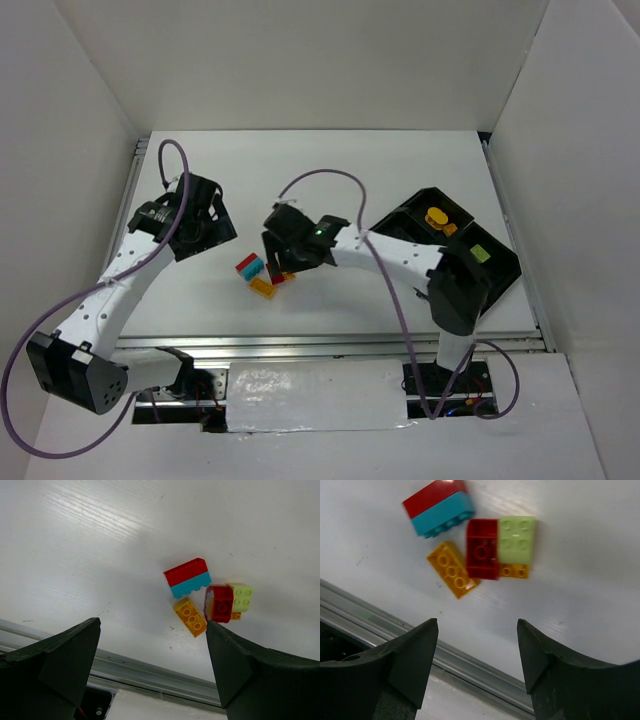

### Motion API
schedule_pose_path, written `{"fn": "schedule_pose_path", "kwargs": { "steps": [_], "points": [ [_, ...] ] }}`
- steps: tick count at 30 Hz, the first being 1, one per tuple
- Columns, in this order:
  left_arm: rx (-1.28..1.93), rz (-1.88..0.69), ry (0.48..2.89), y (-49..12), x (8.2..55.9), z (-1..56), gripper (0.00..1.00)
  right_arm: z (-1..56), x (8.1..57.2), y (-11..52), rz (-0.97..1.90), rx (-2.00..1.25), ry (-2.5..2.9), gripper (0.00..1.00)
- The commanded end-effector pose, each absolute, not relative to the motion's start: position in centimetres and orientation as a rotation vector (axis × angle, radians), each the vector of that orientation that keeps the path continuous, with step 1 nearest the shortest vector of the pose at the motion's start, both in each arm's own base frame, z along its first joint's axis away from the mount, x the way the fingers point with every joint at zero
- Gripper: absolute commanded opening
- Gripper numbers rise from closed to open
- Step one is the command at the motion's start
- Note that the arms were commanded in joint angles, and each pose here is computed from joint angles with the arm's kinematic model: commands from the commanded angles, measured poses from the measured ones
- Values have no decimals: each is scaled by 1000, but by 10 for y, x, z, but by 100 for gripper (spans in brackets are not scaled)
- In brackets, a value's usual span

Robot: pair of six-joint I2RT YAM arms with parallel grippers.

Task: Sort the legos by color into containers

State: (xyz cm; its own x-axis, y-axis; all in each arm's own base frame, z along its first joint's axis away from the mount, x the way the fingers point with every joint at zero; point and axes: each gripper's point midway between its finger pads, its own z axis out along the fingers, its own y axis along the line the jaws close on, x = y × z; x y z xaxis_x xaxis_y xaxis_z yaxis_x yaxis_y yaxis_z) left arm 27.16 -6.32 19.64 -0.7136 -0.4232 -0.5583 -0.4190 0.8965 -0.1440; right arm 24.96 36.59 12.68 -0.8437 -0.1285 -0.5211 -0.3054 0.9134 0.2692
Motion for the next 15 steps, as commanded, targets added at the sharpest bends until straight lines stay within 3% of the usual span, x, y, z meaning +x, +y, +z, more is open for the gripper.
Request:
{"fn": "schedule_pose_path", "kwargs": {
  "steps": [1, 6, 15],
  "points": [
    [-672, 42, 2420, -45, 260, 202, 100, 141, 235, 412, 539, -574, 2486, 71],
    [-720, 48, 2349, -30, 246, 216, 100, 120, 222, 447, 681, -887, 2419, 70],
    [-664, -26, 2323, -32, 234, 218, 100, 89, 239, 463, 587, -1058, 2367, 73]
  ]
}}
